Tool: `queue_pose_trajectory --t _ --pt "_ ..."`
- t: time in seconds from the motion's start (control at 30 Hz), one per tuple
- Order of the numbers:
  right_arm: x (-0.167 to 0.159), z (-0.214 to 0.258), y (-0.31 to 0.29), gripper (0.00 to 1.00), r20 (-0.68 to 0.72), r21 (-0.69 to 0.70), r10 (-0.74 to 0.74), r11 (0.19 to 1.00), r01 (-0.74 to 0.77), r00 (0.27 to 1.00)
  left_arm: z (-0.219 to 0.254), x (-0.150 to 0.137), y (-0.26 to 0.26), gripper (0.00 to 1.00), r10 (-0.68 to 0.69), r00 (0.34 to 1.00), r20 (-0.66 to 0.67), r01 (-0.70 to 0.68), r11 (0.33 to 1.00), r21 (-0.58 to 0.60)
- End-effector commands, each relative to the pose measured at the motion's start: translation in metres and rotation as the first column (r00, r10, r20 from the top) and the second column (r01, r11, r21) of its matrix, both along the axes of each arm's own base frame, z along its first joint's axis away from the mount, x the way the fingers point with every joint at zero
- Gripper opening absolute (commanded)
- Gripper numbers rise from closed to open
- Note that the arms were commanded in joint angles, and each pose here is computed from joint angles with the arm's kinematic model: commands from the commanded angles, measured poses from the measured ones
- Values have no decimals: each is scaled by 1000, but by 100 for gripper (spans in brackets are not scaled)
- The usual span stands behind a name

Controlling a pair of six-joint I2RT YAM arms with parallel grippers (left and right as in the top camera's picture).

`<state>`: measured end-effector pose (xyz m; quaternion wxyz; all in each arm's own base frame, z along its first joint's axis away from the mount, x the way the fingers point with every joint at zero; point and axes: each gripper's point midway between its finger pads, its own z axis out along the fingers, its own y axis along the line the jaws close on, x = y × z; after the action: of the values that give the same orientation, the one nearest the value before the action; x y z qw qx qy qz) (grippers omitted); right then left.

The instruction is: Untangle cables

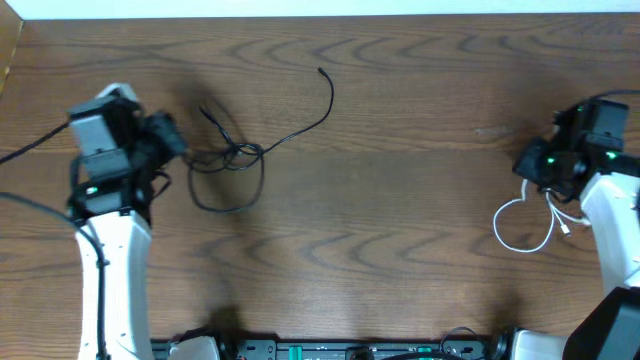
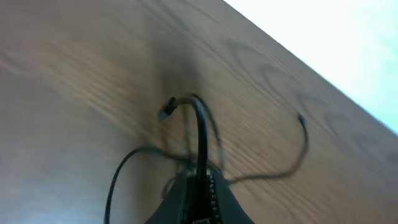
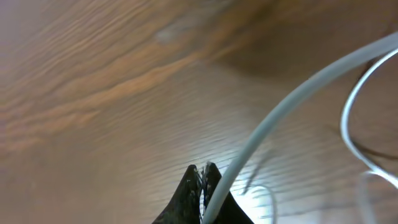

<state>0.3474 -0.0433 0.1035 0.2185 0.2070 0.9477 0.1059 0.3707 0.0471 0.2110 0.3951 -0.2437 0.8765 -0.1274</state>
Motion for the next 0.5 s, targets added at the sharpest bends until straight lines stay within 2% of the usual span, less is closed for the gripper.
queue_pose_trajectory --t 0.0,0.27,0.47 --pt "7 7 27 1 42 11 144 989 -145 989 7 0 -51 8 -148 989 21 147 989 4" --pt "8 10 71 1 68 28 297 954 -299 952 4 -14 -146 8 -398 918 6 397 917 48" --pt "3 9 103 1 66 13 405 913 -407 912 -4 -43 -205 8 -542 840 -42 543 837 70"
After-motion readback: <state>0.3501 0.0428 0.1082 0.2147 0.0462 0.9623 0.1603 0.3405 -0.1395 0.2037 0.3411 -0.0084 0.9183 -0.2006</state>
